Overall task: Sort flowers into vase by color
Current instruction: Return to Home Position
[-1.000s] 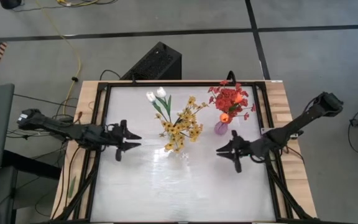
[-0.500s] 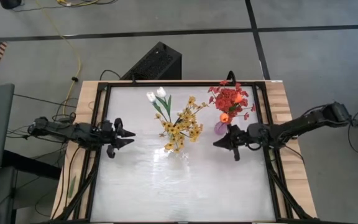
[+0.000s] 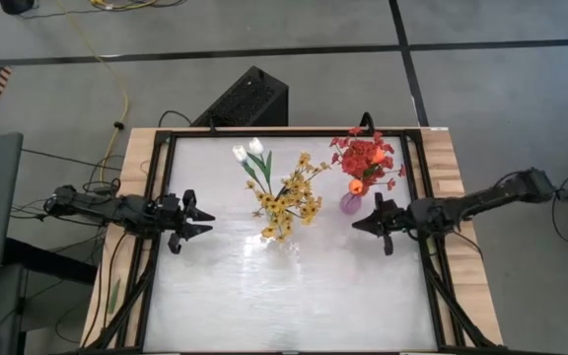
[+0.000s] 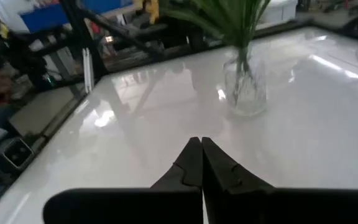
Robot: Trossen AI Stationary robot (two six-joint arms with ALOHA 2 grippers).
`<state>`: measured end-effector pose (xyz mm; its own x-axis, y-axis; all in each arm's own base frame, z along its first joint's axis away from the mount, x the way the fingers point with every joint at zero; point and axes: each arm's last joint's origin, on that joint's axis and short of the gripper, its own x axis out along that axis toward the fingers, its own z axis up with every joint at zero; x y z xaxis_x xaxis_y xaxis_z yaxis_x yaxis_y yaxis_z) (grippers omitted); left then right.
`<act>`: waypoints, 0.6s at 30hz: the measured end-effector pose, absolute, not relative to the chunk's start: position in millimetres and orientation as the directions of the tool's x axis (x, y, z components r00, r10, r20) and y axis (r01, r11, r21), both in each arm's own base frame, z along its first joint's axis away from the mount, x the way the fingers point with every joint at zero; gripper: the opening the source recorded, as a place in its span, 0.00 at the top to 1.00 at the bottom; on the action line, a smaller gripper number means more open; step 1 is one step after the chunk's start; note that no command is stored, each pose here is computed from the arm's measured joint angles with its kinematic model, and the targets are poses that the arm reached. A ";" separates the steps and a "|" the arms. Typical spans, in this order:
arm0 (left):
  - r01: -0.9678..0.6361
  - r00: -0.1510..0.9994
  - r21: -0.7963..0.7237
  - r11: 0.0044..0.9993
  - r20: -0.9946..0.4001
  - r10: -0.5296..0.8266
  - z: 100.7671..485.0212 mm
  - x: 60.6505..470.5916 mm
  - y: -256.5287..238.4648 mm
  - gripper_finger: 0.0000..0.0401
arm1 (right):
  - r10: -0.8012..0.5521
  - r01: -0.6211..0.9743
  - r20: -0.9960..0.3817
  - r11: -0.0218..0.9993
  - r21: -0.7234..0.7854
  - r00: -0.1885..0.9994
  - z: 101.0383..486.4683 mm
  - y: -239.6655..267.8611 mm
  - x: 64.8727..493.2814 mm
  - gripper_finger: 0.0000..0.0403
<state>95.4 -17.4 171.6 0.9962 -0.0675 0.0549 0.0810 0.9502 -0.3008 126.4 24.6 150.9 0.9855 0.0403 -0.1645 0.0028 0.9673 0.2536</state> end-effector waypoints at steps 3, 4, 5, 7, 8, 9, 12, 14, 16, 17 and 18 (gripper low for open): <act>0.081 0.996 -0.289 0.954 0.055 -0.068 171.6 95.4 -17.4 0.68 | 0.051 -0.010 -0.148 0.964 0.264 0.988 154.0 16.4 119.7 0.95; 0.080 0.996 -0.281 0.956 0.055 -0.068 171.6 95.4 -17.4 0.68 | 0.058 -0.017 -0.144 0.963 0.269 0.988 154.5 14.0 117.0 0.95; 0.080 0.996 -0.274 0.958 0.055 -0.068 171.6 95.4 -17.4 0.68 | 0.062 -0.019 -0.151 0.962 0.272 0.987 153.9 12.1 114.3 0.95; 0.078 0.996 -0.256 0.964 0.055 -0.067 171.5 95.4 -17.4 0.68 | 0.053 -0.010 -0.150 0.961 0.276 0.987 153.7 9.1 109.2 0.94; 0.076 0.996 -0.254 0.964 0.055 -0.064 171.5 95.4 -17.3 0.68 | 0.047 -0.005 -0.139 0.958 0.285 0.989 154.5 8.0 107.1 0.94; 0.069 0.997 -0.254 0.965 0.055 -0.057 171.5 95.4 -17.1 0.68 | 0.042 -0.005 -0.115 0.953 0.304 0.992 156.6 7.1 105.8 0.93; 0.051 0.998 -0.263 0.963 0.057 -0.037 171.8 95.5 -16.6 0.68 | 0.030 -0.006 -0.065 0.941 0.337 0.997 161.0 5.4 103.6 0.90; 0.050 0.998 -0.264 0.963 0.057 -0.036 171.8 95.5 -16.5 0.68 | 0.024 -0.009 -0.041 0.941 0.339 0.999 163.0 4.8 102.5 0.89; 0.050 0.998 -0.263 0.963 0.056 -0.036 171.6 95.5 -16.5 0.68 | 0.025 -0.013 -0.032 0.940 0.340 0.999 163.8 4.8 101.9 0.89; 0.050 0.998 -0.264 0.963 0.056 -0.036 171.6 95.5 -16.5 0.68 | 0.025 -0.012 -0.034 0.940 0.340 0.999 163.6 4.8 101.8 0.89; 0.049 0.998 -0.263 0.963 0.056 -0.036 171.6 95.5 -16.5 0.68 | 0.025 -0.012 -0.034 0.940 0.340 0.999 163.6 4.8 101.8 0.89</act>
<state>95.5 -16.5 171.6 0.9978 -0.0358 0.0563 0.0494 0.9635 -0.2632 101.8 4.8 163.6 0.9991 0.0248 -0.0336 -0.0119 0.9404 0.3399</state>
